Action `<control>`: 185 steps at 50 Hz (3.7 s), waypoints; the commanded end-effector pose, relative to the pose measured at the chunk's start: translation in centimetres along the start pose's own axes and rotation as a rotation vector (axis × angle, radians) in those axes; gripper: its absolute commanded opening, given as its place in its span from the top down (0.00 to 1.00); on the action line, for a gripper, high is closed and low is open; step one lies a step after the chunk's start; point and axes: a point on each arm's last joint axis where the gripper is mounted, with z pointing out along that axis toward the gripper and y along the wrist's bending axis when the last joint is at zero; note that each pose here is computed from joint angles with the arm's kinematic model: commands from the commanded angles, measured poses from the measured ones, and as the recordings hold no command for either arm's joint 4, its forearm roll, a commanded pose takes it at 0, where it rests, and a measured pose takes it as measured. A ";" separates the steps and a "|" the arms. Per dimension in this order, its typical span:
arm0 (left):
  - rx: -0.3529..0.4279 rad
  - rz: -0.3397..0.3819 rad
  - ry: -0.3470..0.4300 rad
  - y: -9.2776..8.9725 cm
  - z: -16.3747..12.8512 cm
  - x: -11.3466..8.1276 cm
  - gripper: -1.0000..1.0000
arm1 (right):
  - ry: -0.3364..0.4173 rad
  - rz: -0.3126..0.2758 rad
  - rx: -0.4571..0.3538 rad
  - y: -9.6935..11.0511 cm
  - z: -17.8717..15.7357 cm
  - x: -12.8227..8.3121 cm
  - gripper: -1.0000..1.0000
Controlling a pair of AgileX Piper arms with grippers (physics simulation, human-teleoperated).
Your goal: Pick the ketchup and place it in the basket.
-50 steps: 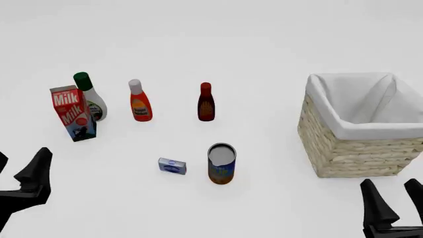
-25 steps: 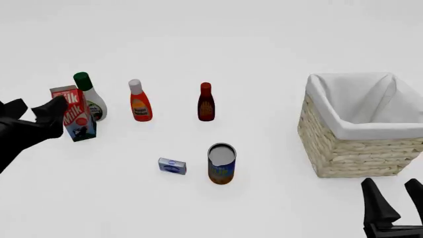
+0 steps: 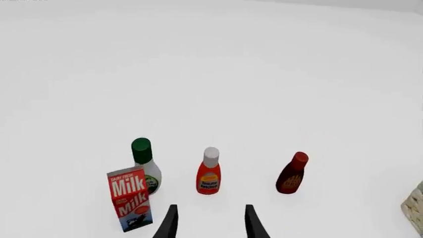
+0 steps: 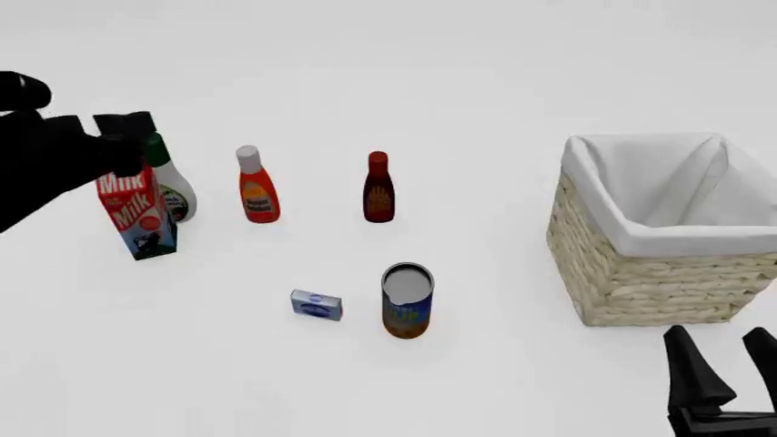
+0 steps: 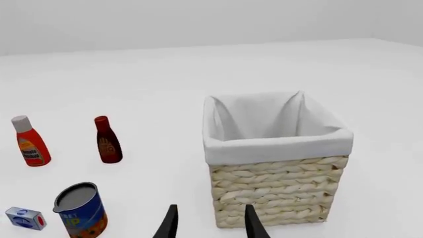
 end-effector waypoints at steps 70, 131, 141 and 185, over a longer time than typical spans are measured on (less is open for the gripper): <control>-0.036 0.008 0.223 0.6 16.4 -3.4 0.00 | 0.030 0.006 -0.007 0.1 1.1 0.1 0.00; -0.026 0.018 0.270 0.4 23.5 0.7 0.00 | 0.042 0.020 -0.007 0.1 1.3 0.2 0.00; -0.021 0.019 0.277 0.2 24.1 1.4 0.00 | 0.044 0.025 -0.007 0.1 1.4 0.2 0.00; -0.013 0.040 0.302 0.1 26.0 3.8 0.00 | 0.042 0.037 -0.003 0.0 1.3 0.2 0.00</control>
